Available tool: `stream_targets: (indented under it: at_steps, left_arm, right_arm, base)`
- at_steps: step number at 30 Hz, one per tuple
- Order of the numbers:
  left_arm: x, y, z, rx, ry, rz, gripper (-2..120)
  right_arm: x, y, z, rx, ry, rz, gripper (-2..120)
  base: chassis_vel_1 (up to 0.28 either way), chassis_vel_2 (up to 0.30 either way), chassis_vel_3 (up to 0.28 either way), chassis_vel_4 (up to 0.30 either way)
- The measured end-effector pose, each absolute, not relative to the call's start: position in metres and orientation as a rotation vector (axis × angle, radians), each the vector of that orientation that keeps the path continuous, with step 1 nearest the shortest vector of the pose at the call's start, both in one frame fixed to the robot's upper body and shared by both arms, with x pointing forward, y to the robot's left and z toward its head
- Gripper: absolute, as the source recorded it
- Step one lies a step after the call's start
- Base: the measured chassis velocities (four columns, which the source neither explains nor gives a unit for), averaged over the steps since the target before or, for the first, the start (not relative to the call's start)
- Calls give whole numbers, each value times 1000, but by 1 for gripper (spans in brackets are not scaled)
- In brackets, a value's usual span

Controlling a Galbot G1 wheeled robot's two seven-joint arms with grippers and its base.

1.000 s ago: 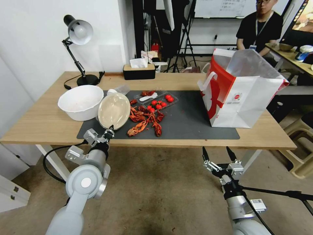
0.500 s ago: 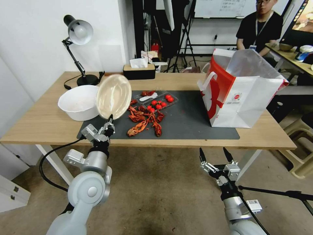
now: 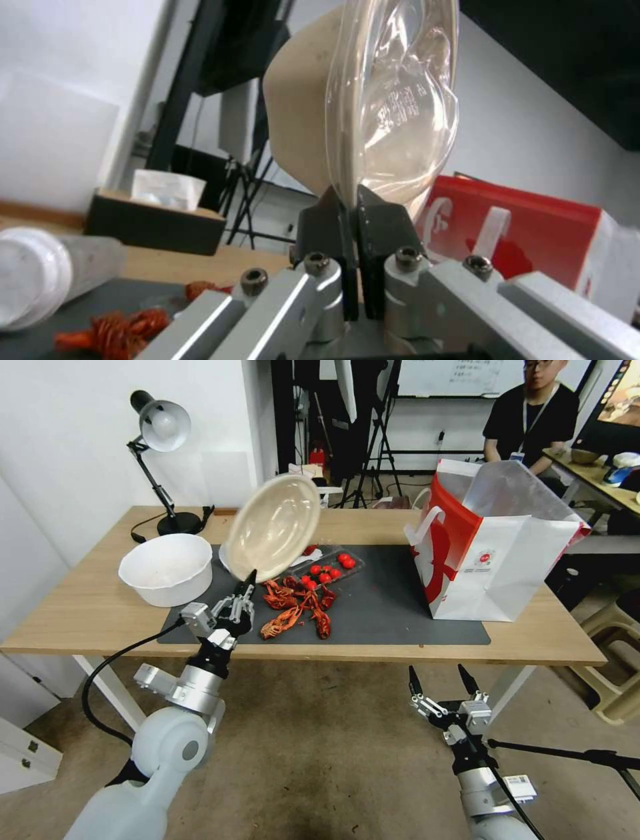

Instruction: Pick up the trash from the table and place it into the takeout bag.

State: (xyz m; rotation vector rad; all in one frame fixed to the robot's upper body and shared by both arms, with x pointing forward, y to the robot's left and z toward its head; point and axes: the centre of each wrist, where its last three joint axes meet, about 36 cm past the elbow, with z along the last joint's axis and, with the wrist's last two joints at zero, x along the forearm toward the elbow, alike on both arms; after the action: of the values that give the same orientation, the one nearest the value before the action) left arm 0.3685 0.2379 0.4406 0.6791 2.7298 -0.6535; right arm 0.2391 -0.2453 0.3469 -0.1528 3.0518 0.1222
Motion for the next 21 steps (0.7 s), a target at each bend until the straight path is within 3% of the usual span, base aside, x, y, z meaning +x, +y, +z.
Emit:
stream_targets:
  at_steps: [21]
  left_arm:
    - [452,253,479,844,2634,-513,0]
  right_arm:
    - [233,-243,350,-128,3048,87,100]
  base:
    - [0,0,0,0]
